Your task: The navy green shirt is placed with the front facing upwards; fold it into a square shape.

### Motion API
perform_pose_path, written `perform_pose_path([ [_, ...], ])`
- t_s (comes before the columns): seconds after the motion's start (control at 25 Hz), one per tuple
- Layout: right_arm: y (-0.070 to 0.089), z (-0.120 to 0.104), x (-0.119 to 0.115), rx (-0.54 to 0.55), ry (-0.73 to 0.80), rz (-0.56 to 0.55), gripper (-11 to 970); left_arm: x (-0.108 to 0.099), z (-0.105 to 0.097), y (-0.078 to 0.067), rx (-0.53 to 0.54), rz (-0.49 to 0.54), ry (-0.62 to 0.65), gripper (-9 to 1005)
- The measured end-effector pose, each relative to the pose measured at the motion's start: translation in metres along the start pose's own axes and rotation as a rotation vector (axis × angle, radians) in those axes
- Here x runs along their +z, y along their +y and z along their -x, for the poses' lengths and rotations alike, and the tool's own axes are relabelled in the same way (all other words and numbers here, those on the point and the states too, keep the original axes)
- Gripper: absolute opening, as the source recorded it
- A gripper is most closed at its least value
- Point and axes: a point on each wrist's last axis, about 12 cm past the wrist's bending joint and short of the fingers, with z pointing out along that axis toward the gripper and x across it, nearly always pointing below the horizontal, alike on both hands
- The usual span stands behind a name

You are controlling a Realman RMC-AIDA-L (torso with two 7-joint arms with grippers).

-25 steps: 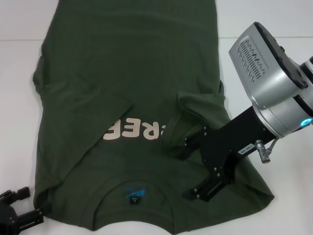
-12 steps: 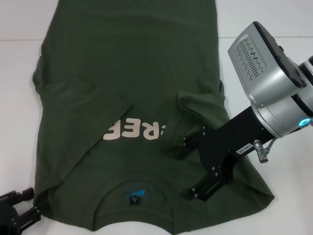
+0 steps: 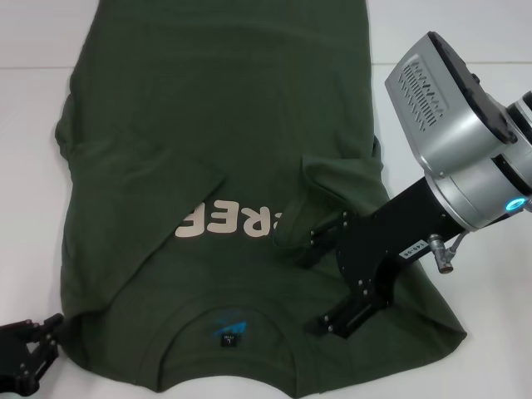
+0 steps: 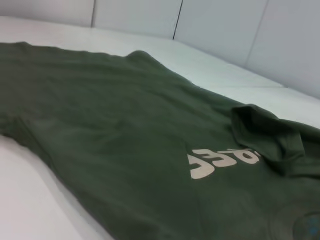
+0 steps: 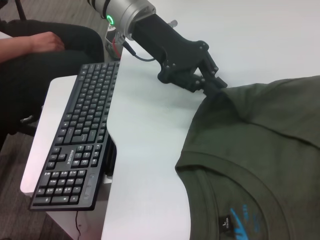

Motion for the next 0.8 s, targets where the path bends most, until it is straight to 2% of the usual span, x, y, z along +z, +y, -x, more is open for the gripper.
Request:
perform_pose_path([
  [0.32, -0.0001, 0.0003, -0.0005, -0.001, -0.001, -0.003, 918, 0.0069, 0.0013, 0.0027, 0.008, -0.001, 0.01, 69],
  [0.8, -0.0022, 0.0017, -0.001, -0.009, -0.003, -0.017, 919, 0.0096, 0.0036, 0.0049, -0.011, -0.016, 0.037, 81],
])
